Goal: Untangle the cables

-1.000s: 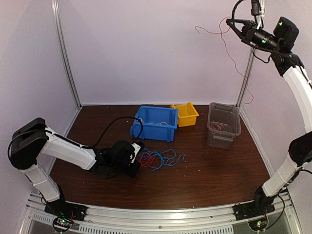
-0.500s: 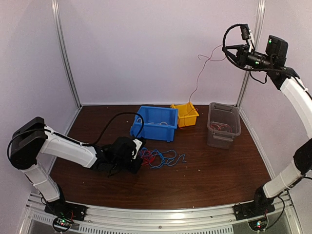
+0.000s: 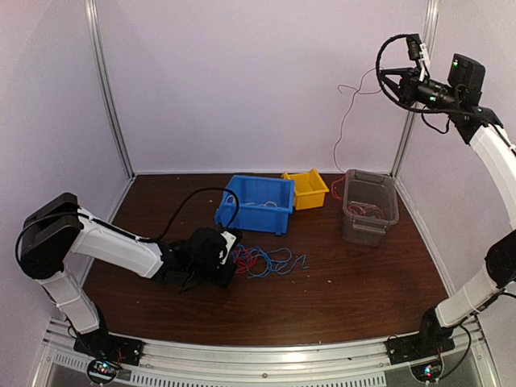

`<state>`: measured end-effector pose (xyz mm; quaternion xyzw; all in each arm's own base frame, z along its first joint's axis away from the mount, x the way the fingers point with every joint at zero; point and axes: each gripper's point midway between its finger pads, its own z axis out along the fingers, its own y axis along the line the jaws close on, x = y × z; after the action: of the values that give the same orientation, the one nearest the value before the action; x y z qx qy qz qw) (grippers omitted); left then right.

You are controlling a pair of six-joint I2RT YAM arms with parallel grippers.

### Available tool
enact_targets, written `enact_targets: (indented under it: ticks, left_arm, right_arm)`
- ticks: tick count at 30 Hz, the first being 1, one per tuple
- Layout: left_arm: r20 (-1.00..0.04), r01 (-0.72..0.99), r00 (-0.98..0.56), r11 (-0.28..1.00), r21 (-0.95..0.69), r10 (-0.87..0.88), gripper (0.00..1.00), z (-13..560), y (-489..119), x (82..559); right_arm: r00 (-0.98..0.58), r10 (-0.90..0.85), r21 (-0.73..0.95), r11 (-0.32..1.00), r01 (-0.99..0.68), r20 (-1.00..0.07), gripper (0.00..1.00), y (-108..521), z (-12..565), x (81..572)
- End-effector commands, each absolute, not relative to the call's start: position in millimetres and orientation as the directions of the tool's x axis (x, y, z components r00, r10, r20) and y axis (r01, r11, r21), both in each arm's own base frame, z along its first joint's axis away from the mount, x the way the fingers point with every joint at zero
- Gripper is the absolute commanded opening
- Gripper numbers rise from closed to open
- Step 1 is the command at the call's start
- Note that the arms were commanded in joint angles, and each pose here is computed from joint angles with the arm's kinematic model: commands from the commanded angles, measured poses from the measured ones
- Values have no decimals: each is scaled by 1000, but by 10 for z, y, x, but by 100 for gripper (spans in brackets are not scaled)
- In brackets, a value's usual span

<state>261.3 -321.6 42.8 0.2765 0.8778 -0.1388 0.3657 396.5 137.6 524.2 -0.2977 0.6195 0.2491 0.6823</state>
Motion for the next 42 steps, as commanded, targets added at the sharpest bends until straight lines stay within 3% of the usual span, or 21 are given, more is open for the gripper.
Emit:
enact_targets:
  ticks: [1,17,24,33,42]
  left_arm:
    - [-757,588,-556,806,-67,343,0,555,-3329,2705]
    - [-760,586,-557,807,-72,336,0,558,-3326,2706]
    - [-762,584,-556,808,-75,331,0,582,-3321,2697]
    - [-765,578,-552,813,-67,330,0,617,-3285,2698]
    - [-772,582,-550,809,-82,318,0,691,-3325,2707]
  right_arm:
    - [144,-40,-125,751,-648,-989,0,1130,5399,4012]
    - [111,-99,-143,839,-525,-989,0,595,5169,4074]
    - [21,-120,-114,863,-492,-993,0,485,4566,4217]
    - [-237,-89,47,856,-514,-968,0,425,3421,4373]
    - [-421,-96,154,839,-522,-902,46,449,2633,4302]
